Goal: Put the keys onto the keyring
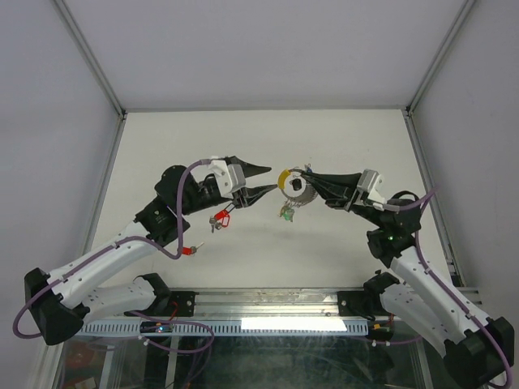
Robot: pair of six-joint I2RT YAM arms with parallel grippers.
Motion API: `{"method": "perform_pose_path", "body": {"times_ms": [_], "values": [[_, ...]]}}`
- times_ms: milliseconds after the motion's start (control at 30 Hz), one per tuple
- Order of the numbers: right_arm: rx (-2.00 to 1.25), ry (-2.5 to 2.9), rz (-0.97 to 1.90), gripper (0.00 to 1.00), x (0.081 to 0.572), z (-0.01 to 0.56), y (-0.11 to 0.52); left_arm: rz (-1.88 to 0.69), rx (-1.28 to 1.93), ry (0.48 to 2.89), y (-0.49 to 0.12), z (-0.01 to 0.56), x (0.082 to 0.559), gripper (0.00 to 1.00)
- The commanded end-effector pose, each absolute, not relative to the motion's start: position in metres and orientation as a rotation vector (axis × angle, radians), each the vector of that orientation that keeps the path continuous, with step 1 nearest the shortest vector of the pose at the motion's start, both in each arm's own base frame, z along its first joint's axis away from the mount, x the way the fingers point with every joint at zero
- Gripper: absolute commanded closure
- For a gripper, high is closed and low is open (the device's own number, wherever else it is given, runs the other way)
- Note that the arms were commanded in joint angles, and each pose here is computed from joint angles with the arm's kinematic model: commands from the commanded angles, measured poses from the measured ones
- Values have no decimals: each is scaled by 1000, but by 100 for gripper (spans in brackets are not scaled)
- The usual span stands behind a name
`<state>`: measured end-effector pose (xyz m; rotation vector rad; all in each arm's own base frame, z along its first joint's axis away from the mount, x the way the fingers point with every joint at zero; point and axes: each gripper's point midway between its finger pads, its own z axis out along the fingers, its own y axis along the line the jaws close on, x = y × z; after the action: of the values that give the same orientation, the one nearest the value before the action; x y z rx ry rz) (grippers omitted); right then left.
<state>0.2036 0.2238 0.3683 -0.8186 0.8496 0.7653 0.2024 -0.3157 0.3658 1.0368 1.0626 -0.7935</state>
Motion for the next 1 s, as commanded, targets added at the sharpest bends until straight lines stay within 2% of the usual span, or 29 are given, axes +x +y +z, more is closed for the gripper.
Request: {"method": "perform_pose_path", "body": {"times_ms": [0,100,200,367,533,600,633,967], "values": [[-886,696,726,100,180,410,222,-781,1048,840,-317,411,191,57],[-932,681,726,100,173,411,224,-817,1112,785,-323,413,180,53],[-953,680,664,100,176,409,222,-848,1090,767,-323,424,176,54],[-983,682,534,100,185,407,219,-908,896,837,-312,452,184,65],[-1044,751,615,100,174,394,233,-1016,674,995,-305,469,202,70],[-1060,703,319,100,201,399,223,-1046,623,1088,-309,468,210,69],[-1058,711,276,100,206,401,222,-1048,605,1133,-310,467,215,69],[-1049,756,172,100,222,402,231,-992,658,1364,-330,447,232,71]]}}
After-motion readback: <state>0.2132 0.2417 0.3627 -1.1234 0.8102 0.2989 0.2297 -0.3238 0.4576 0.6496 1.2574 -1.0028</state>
